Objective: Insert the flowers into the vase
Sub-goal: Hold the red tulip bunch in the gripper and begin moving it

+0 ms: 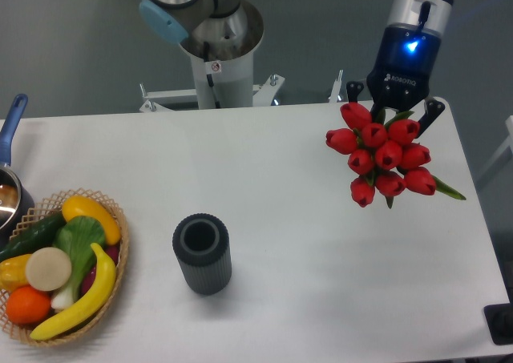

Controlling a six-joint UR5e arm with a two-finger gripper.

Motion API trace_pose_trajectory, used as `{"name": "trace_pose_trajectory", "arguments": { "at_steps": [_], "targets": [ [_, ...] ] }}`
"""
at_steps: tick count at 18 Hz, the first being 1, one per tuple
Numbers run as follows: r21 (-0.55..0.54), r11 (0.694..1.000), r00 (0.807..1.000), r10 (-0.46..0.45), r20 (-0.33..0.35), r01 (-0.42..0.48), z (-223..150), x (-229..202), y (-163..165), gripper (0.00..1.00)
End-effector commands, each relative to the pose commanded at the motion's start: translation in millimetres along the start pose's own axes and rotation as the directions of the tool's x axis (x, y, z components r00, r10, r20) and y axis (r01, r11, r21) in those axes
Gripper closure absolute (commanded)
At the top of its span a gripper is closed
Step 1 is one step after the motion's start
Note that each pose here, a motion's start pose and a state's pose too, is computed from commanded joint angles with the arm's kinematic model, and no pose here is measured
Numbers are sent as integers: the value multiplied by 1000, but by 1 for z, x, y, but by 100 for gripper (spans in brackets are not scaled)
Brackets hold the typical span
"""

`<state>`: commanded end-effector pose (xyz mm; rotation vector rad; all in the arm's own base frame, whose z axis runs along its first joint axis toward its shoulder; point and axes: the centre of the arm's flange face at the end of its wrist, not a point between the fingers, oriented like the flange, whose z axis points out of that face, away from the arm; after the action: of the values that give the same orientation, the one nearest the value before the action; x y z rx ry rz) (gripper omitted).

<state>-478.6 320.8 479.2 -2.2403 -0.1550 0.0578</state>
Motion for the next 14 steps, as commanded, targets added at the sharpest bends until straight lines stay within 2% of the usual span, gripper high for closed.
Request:
{"name": "trace_pose_trajectory", "arguments": {
  "at_steps": [11, 14],
  "targets": [
    [13, 1000, 1000, 15, -6, -15, 0, 6, -9, 63],
    [68, 997, 999, 42, -19, -40, 2, 11, -15, 63]
  ]
}}
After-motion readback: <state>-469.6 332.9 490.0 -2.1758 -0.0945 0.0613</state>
